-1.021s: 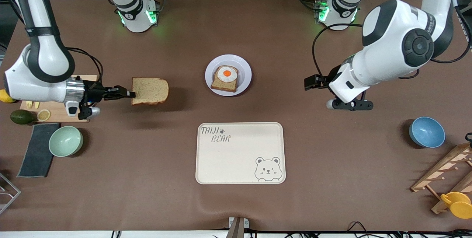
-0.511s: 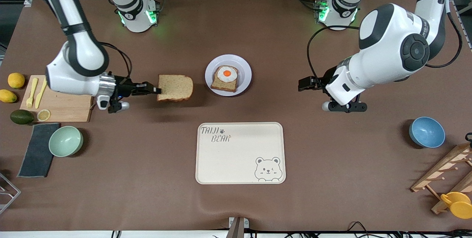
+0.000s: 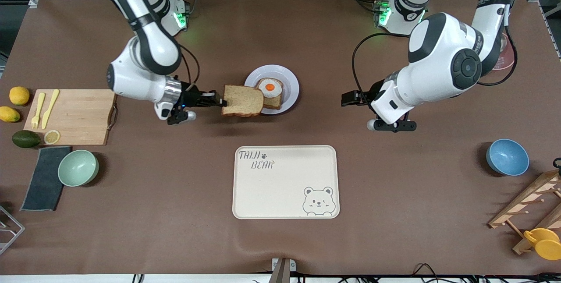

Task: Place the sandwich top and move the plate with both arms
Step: 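Lay the bread onto the egg while the left gripper approaches the plate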

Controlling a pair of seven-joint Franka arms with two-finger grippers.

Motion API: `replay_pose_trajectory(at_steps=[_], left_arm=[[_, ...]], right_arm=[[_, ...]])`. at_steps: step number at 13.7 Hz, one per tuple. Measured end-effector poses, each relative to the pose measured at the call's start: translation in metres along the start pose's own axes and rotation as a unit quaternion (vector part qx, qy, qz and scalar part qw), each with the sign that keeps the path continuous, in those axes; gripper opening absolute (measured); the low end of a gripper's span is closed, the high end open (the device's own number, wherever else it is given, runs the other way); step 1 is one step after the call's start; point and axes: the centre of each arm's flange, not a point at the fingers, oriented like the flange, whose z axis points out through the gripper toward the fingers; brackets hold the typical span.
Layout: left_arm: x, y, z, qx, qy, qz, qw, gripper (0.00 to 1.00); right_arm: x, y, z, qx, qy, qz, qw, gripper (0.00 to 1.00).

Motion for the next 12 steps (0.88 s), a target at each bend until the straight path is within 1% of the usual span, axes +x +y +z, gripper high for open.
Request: replay_pose_trajectory(at_steps=[2,5,8,12], left_arm=[[-0.005,0.000,0.009,0.004,-0.009,0.001,1.000,1.00],[-0.008,-0.002,0.019,0.009,-0.018,0.000,1.000,1.00],[-0.009,-0.005,0.024,0.011,-0.023,-0.002,1.000,1.00],[-0.009,-0.006,0.024,0.011,-0.023,-0.003,1.000,1.00]], right_arm=[[-0.012,-0.012,0.022,-0.001,-0.002,0.003,1.000,0.04],[-0.027,-0.021,0.046,-0.008,0.007,0.006,1.000,0.04],[-0.044,-0.029,0.072,-0.023,0.017,0.005,1.000,0.04],[-0.052,-0.027,0.082,-0.030,0.015,0.007,0.999,0.04]])
